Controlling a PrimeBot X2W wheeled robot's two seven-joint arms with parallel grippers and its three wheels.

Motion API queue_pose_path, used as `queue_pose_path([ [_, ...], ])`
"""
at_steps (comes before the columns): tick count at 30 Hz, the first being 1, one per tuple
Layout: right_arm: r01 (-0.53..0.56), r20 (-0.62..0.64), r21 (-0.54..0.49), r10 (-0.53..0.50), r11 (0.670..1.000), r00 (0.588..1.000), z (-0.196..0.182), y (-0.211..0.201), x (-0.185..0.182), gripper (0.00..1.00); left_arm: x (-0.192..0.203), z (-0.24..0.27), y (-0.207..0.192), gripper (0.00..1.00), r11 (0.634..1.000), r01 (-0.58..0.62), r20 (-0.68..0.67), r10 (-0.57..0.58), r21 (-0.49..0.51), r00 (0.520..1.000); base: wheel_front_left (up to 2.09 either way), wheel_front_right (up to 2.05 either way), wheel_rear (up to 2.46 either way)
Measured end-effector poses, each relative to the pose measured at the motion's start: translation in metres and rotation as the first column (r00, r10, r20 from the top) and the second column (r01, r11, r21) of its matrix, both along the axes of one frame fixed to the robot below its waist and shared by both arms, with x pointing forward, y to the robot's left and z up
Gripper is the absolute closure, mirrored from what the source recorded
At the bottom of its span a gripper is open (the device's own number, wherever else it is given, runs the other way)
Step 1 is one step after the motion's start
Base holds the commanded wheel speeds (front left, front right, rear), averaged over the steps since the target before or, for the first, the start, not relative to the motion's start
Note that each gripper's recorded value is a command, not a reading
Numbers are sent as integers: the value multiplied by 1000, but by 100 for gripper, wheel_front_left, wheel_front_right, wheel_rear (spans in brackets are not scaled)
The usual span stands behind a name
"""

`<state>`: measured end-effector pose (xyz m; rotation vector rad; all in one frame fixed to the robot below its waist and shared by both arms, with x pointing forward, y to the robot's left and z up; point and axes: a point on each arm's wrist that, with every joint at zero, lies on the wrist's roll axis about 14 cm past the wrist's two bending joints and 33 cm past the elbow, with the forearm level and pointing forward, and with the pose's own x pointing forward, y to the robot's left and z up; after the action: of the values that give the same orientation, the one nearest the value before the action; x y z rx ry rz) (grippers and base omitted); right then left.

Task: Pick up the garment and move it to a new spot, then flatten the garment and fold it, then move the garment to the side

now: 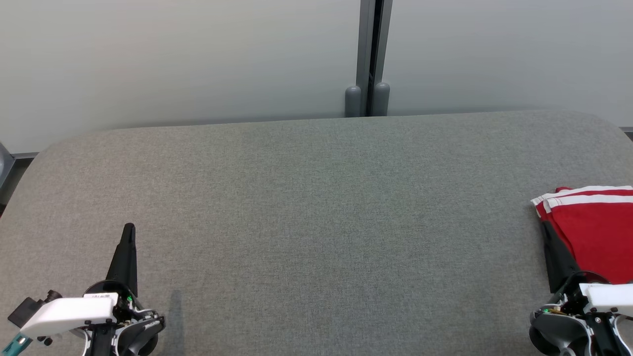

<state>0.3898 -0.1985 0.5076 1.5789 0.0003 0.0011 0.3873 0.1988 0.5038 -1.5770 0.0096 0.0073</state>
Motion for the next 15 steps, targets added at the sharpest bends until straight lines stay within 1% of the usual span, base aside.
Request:
queue_pose_path([
  [15, 0, 0, 0, 0, 1000, 1000, 0, 0, 0, 100, 0, 0, 0, 100, 1000, 0, 0, 0, 0, 1000, 0, 0, 0],
])
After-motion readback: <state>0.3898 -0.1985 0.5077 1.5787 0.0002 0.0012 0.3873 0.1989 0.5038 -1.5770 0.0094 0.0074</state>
